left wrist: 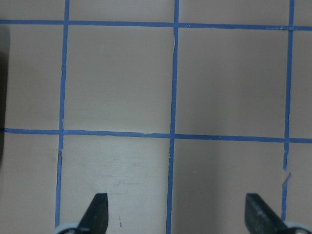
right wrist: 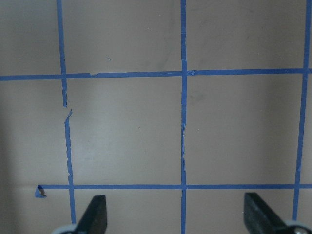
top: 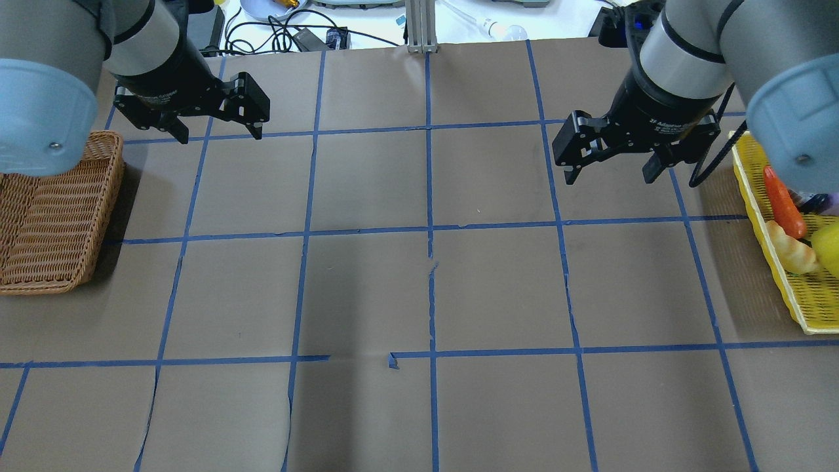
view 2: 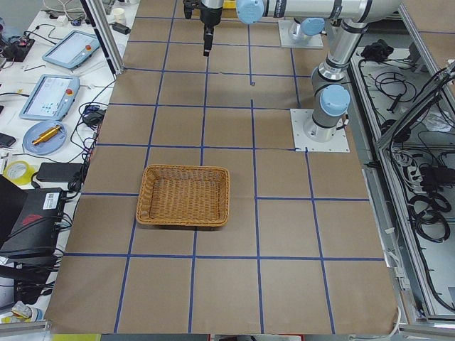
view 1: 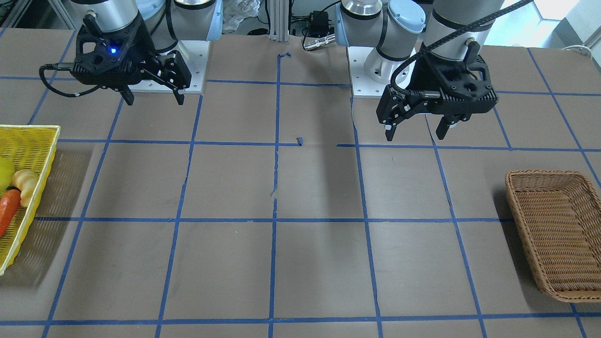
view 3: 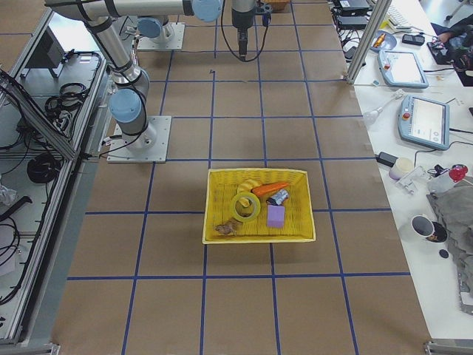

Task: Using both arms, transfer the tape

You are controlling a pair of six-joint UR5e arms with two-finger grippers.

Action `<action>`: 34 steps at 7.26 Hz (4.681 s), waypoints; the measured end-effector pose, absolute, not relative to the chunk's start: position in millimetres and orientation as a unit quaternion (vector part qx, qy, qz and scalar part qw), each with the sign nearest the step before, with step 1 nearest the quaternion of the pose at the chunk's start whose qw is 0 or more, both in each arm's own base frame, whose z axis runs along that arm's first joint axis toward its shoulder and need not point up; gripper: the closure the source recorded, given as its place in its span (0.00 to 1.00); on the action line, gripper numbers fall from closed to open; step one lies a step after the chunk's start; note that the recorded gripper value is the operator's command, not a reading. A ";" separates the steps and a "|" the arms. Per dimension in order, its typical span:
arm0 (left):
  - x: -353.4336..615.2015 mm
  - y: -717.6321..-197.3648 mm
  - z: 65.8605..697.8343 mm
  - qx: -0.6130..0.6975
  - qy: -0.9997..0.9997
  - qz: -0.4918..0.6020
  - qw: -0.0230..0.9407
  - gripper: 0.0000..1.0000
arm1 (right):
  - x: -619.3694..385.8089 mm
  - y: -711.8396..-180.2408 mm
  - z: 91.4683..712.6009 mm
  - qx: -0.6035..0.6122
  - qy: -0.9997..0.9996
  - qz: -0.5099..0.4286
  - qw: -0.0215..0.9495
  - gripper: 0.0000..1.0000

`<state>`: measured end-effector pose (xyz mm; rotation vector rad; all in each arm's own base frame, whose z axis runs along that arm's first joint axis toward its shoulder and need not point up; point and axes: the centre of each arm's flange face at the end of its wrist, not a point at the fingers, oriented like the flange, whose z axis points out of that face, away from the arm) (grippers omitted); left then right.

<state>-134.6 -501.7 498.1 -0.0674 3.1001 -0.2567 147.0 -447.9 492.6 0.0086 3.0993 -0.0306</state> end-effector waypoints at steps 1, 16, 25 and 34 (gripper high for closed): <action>-134.4 -501.8 498.1 -0.022 0.996 -0.082 0.015 0.00 | 142.2 -449.1 493.7 0.004 1.000 -0.008 0.018 0.00; -134.2 -501.3 498.9 -0.021 0.996 -0.083 0.016 0.00 | 131.9 -443.3 487.8 0.012 0.999 0.031 -0.001 0.00; -134.1 -500.8 500.3 -0.021 0.996 -0.084 0.016 0.00 | 122.8 -446.6 489.0 0.022 0.999 0.028 0.000 0.00; -133.3 -501.3 500.8 -0.022 0.996 -0.085 0.015 0.00 | -298.0 -486.5 357.1 -0.105 0.992 0.027 0.069 0.00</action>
